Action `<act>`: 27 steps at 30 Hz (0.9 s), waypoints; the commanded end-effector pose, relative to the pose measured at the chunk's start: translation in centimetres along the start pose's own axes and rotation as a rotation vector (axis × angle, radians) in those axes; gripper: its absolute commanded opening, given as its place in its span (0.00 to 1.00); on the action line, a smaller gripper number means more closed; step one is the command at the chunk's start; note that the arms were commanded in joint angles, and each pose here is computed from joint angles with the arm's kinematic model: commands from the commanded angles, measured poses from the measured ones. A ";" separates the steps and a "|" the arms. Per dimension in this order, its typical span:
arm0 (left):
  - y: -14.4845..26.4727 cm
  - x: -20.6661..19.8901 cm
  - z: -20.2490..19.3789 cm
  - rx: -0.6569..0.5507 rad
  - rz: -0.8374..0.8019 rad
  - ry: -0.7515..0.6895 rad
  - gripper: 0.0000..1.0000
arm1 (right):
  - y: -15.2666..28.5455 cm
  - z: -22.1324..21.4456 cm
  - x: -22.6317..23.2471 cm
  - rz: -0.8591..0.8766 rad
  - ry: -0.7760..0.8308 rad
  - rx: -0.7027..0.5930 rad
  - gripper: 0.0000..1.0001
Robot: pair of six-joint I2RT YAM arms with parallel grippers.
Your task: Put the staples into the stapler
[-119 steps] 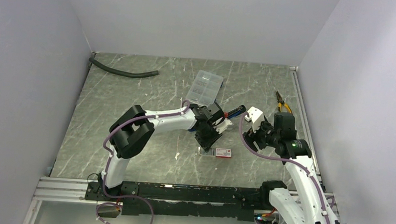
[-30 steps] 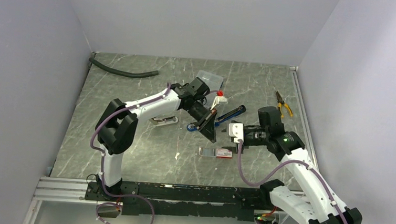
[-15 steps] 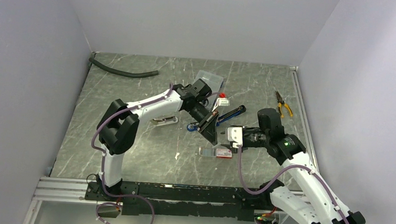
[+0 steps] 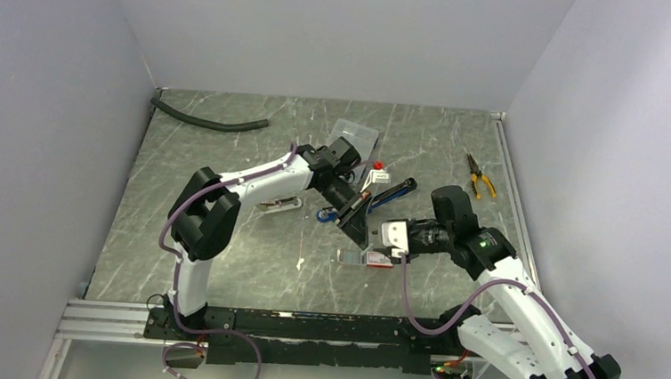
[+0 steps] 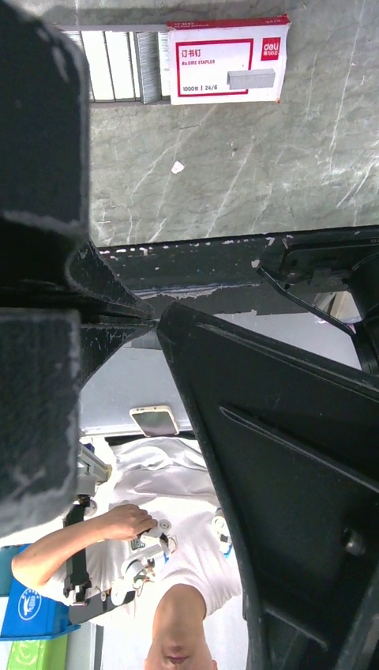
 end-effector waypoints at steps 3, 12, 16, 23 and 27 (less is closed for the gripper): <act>0.0 -0.4 1.1 -0.019 -0.047 -0.044 0.03 | 0.0 0.0 0.6 0.035 0.031 0.019 0.41; -0.2 -0.4 0.9 -0.011 -0.051 -0.041 0.03 | -0.1 0.3 0.4 0.031 0.051 0.030 0.41; -0.3 -0.4 0.9 -0.007 -0.051 -0.039 0.03 | 0.0 0.6 0.0 0.025 0.064 0.041 0.41; -0.5 -0.3 0.7 0.000 -0.054 -0.035 0.03 | 0.1 1.2 -0.3 0.027 0.080 0.057 0.40; -0.6 -0.3 0.7 0.005 -0.053 -0.036 0.03 | 0.1 1.4 -0.3 0.036 0.083 0.061 0.40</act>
Point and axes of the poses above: each gripper's point midway between its finger pads, its own y axis back along the fingers, its own x axis along the line the jaws close on, z = x × y, the point moved 6 cm from there along y, back along the fingers, and after that the axes turned 12 degrees about -y, right-handed, at the moved point
